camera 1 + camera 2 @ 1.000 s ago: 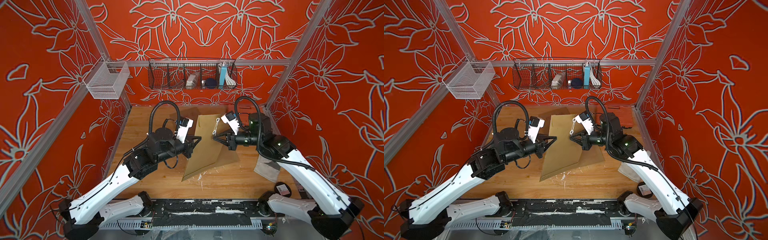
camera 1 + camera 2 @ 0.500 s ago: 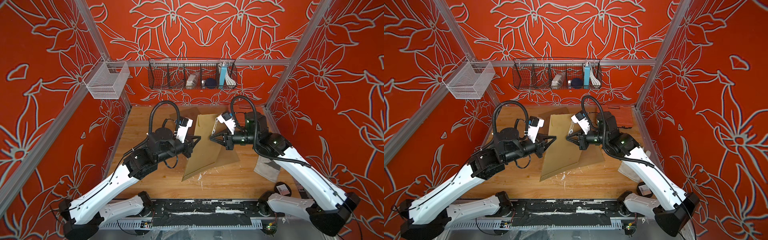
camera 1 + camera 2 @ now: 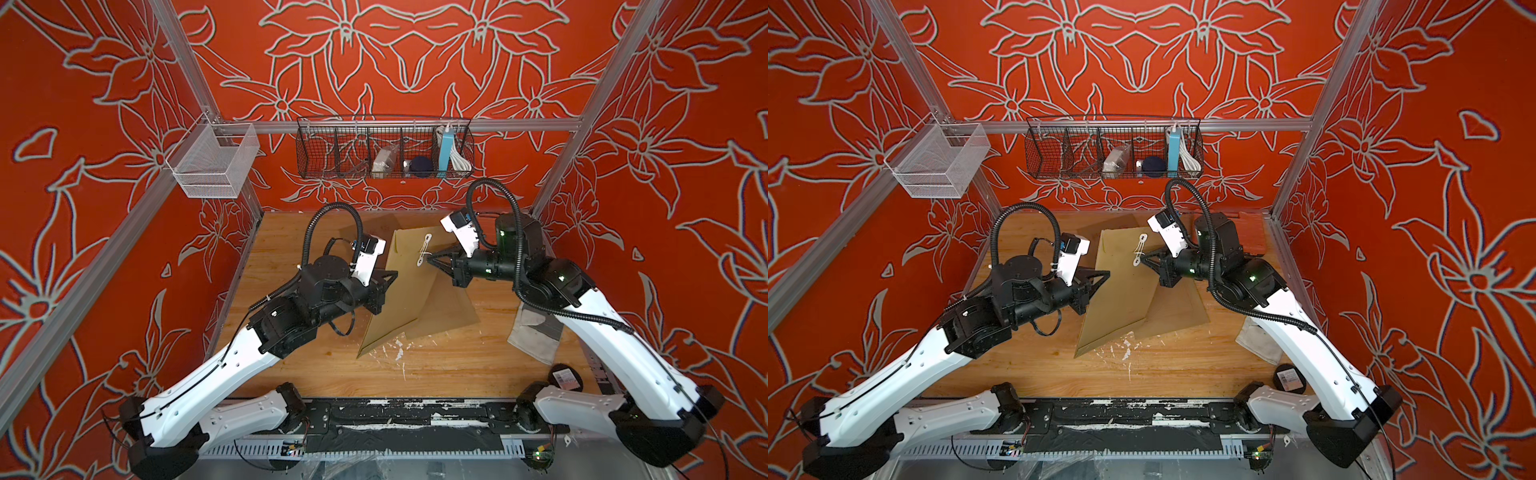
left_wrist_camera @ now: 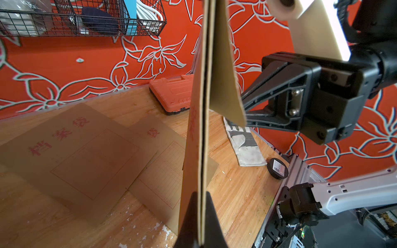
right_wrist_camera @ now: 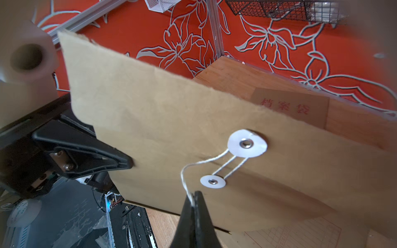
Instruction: Open the file bag
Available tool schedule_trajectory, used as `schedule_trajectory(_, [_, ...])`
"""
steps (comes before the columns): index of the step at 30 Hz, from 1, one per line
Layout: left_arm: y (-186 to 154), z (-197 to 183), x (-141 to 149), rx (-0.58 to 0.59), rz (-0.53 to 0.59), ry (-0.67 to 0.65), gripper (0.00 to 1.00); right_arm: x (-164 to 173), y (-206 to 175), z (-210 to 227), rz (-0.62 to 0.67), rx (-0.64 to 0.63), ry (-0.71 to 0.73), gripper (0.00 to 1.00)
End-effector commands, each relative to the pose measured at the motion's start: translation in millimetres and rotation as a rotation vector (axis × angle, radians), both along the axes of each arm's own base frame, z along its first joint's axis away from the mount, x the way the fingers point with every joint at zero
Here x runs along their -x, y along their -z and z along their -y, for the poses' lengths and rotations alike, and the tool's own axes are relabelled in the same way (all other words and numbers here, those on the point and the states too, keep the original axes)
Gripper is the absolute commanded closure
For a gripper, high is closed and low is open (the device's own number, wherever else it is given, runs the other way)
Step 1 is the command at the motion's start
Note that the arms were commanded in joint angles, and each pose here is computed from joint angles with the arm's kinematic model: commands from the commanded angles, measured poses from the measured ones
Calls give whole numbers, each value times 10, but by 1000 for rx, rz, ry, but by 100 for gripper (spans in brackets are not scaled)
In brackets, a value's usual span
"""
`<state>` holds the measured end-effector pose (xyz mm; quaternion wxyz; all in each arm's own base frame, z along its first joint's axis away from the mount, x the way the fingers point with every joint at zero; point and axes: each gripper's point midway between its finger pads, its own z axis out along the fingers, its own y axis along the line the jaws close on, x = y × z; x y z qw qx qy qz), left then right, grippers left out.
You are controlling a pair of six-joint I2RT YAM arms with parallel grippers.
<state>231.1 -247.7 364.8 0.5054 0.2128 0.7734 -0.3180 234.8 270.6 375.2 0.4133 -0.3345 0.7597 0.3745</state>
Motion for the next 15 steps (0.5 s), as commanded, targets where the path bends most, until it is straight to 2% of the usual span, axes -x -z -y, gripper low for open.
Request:
schedule_trajectory(1, [-140, -12, -37, 16, 45, -9, 100, 25, -190, -9, 55, -8, -19, 100])
schedule_trajectory(7, [-19, 95, -107, -12, 22, 7, 100, -5, -411, -49, 91, -30, -30, 100])
schedule_trajectory(15, [-21, 100, -73, -1, 32, 24, 100, -70, -557, -70, 134, -28, -25, 100])
